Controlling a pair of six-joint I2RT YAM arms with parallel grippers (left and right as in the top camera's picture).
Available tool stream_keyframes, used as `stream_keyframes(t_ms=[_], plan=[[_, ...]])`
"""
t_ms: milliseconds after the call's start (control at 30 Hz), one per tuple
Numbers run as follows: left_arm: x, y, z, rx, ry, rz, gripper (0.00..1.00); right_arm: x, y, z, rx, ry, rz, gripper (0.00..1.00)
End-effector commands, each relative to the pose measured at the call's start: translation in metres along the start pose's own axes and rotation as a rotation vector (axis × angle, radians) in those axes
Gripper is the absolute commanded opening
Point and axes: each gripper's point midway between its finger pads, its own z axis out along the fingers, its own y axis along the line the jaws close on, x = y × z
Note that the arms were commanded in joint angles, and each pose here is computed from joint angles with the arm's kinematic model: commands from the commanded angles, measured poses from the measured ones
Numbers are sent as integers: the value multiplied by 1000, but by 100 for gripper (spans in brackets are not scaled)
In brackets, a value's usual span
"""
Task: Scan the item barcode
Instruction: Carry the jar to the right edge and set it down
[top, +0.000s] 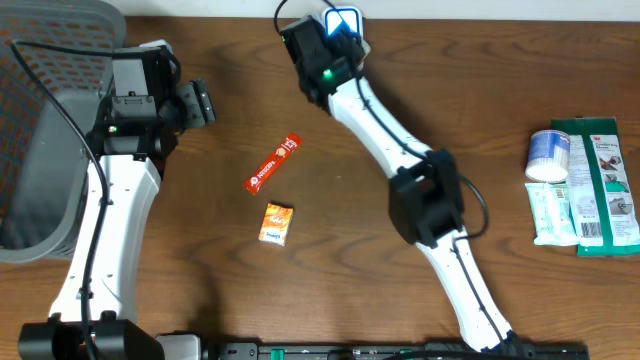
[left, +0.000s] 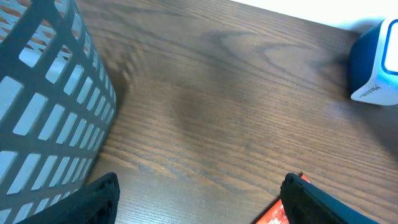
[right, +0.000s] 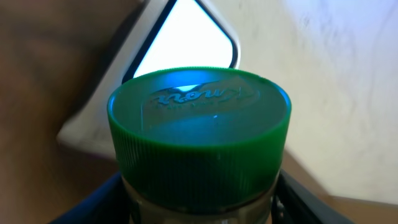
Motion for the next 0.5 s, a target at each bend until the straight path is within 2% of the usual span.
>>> stream_keyframes(t_ms=[0,267,467], plan=[[0,2,3,-13,3,-2,83,-32,-98,-86,-101,-124,364,1],[0,2,3,-13,3,-2,83,62,-155,-137,-421,110,458,1],[0,2,3,-13,3,-2,83,130,-182,-137,-514,300,546,1]])
